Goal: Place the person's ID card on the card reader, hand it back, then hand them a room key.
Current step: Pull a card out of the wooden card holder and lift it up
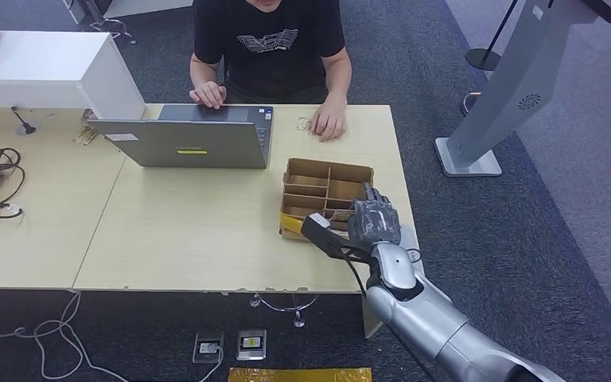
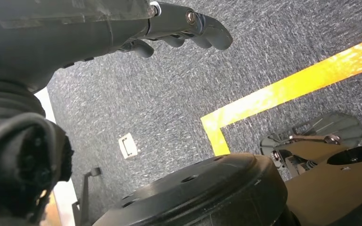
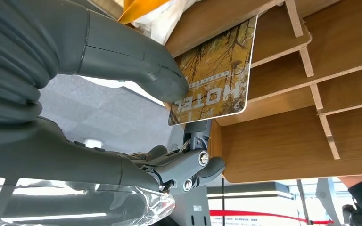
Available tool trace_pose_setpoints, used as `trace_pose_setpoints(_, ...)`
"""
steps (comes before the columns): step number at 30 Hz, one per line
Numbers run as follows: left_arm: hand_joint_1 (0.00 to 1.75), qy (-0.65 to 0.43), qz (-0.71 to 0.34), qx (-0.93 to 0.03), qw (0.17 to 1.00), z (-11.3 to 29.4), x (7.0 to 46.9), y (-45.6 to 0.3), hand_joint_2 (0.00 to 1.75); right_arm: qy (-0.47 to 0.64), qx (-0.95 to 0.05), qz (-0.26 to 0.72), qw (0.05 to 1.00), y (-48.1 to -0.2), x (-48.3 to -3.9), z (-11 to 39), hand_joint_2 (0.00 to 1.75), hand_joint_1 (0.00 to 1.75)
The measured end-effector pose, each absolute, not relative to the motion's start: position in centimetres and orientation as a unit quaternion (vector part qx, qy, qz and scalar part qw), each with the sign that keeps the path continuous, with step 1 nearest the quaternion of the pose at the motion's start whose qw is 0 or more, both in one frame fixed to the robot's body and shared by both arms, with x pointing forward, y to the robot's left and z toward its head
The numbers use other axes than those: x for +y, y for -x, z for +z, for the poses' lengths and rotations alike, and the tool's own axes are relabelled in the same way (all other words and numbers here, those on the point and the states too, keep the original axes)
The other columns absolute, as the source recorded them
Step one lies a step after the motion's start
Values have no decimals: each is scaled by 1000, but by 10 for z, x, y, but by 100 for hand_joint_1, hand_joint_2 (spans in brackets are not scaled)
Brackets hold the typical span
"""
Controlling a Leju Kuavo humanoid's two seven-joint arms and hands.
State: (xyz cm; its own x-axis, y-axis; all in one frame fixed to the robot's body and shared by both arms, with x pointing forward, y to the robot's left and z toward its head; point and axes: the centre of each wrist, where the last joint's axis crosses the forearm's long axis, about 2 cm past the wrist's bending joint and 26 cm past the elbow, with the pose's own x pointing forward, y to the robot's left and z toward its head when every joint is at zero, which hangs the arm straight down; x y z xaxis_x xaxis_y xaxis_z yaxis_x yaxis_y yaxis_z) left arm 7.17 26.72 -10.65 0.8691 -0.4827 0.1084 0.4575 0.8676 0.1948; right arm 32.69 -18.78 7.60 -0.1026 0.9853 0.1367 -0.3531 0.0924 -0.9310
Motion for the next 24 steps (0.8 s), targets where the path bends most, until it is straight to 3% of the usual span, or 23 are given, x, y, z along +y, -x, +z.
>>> trace_pose_setpoints(18, 0, -81, -245, -77, 963, -107, 267, -72, 0, 372, -485, 561, 559, -334, -186, 83, 175, 175)
trace_pose_setpoints(24, 0, -82, -253, -79, 961, -106, 267, -72, 0, 411, -521, 535, 522, -357, -176, 127, 175, 175)
